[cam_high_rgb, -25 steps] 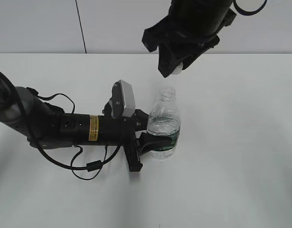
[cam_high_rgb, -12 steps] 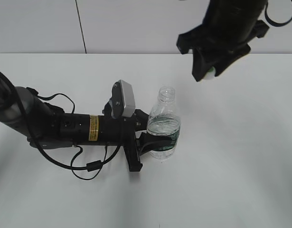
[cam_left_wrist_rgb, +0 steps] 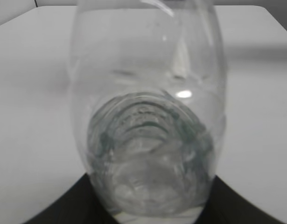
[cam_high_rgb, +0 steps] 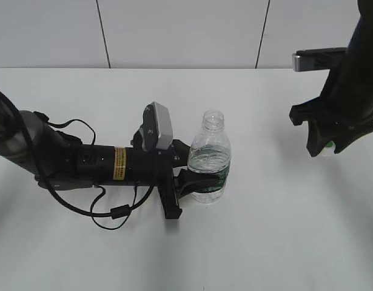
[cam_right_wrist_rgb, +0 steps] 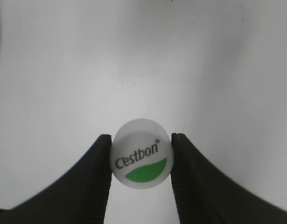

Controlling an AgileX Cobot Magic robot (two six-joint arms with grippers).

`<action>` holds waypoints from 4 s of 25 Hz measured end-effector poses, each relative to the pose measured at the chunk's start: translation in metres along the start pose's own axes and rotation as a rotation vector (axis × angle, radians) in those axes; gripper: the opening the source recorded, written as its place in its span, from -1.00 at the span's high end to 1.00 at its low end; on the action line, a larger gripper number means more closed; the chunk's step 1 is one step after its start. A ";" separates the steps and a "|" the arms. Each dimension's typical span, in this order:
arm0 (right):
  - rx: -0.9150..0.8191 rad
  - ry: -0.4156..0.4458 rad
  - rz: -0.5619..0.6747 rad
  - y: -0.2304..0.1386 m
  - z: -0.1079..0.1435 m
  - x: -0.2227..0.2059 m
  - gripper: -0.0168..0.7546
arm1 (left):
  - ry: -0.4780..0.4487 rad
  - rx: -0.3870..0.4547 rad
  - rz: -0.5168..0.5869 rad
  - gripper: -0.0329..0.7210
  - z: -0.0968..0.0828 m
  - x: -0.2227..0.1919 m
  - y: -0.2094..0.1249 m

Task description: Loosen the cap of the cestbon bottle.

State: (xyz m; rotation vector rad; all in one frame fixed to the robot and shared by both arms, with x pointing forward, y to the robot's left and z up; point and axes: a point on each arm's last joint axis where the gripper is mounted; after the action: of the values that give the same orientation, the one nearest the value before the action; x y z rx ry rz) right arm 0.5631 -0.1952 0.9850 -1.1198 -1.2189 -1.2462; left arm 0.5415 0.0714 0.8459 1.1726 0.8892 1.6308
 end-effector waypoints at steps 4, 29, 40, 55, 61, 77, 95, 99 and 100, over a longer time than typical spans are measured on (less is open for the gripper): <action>-0.030 0.011 -0.068 -0.006 -0.012 -0.027 0.17 | 0.000 0.000 -0.001 0.15 0.000 0.000 0.000; -0.044 0.021 -0.147 -0.004 -0.015 -0.089 -0.66 | 0.001 0.000 -0.001 0.15 0.000 0.000 0.000; -0.055 0.027 -0.140 -0.005 -0.015 -0.089 -0.58 | -0.010 0.016 0.000 0.09 0.005 0.011 -0.006; -0.057 0.059 -0.237 -0.005 -0.013 -0.053 -0.58 | -0.054 0.062 0.077 -0.63 0.009 0.028 -0.020; -0.053 0.082 -0.316 -0.008 -0.012 -0.026 -0.57 | -0.162 0.108 0.150 -0.63 0.011 0.056 -0.028; -0.055 0.074 -0.274 -0.011 -0.013 -0.026 -0.57 | 0.288 0.180 0.522 -0.57 0.076 0.152 0.035; 0.064 0.037 -0.653 -0.023 -0.020 0.088 -0.57 | 0.982 0.582 0.611 -0.41 0.104 0.204 0.053; 0.066 0.040 -0.700 -0.027 -0.021 0.102 -0.57 | 1.106 0.754 0.554 -0.39 0.106 0.215 0.049; 0.065 0.042 -0.704 -0.028 -0.021 0.104 -0.57 | 1.137 0.790 0.549 -0.39 0.106 0.219 0.047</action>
State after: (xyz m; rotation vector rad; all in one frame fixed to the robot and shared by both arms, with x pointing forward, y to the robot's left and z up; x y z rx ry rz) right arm 0.5312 -0.2229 1.0861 -0.6162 -1.6809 -1.7163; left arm 0.6011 0.2673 0.9851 0.9351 2.2201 2.5660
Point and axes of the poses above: a point on each arm's last joint axis where the gripper is mounted, x pointing back along that axis away from the gripper, z along the wrist's bending axis when the last joint is at zero, y = z × x, and after that the axes turned 15 degrees about -x, right-handed
